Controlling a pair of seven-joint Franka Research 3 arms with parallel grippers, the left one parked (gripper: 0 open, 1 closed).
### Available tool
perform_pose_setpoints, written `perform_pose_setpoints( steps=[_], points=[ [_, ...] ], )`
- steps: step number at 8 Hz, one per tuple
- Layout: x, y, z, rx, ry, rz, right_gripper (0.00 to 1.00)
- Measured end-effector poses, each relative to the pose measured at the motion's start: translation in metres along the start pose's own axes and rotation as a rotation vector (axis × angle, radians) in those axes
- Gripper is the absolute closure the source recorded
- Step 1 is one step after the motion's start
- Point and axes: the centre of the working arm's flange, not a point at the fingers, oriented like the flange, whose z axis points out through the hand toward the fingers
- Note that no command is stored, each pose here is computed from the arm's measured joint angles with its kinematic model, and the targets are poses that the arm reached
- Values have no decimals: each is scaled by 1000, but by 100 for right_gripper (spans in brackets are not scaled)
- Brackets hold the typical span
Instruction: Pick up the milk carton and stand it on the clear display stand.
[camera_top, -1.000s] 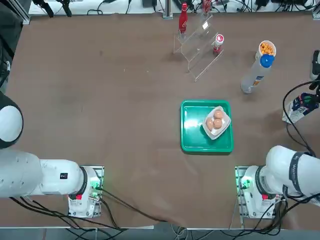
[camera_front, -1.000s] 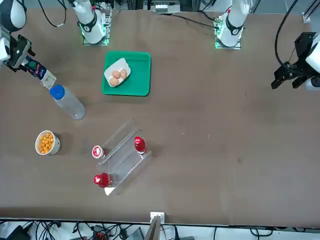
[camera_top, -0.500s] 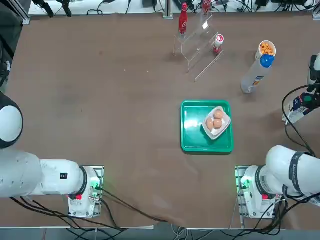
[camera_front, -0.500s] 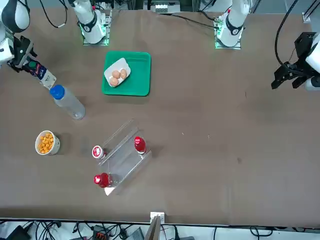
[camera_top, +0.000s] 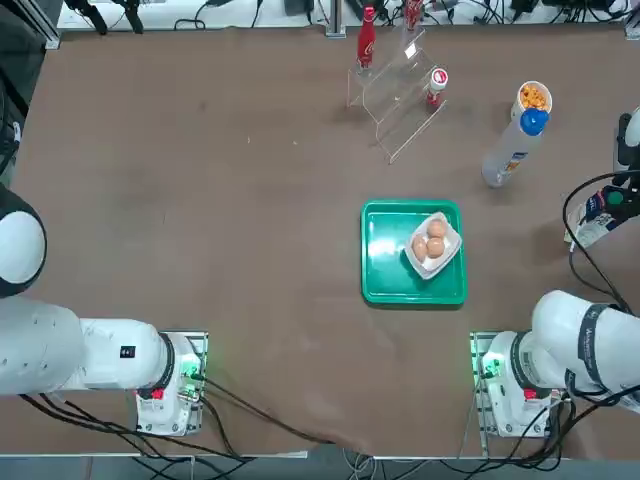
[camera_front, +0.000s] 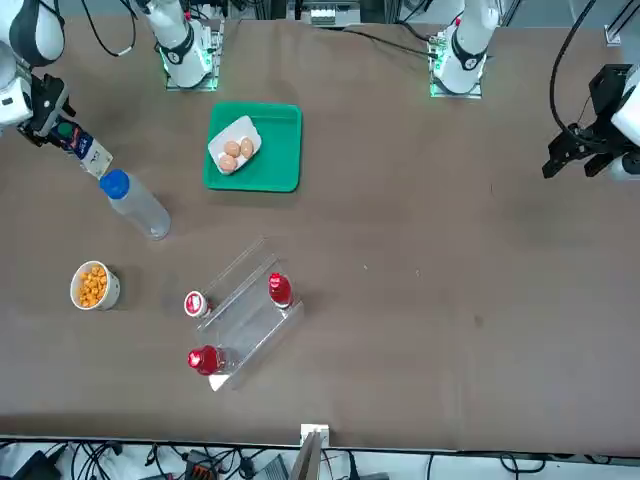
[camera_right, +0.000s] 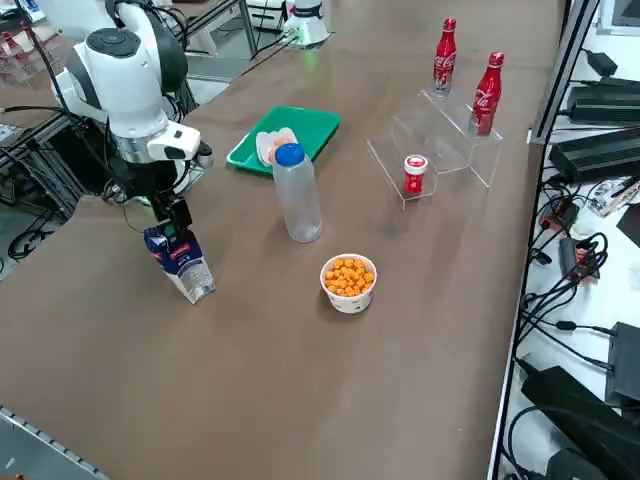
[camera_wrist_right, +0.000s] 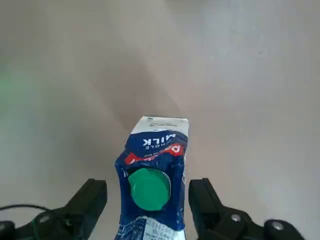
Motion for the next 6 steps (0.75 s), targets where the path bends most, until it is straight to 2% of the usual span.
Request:
perform_pose_setpoints(
  steps=[6],
  points=[
    [-12, -1, 32, 7, 4, 18, 0]
  ],
)
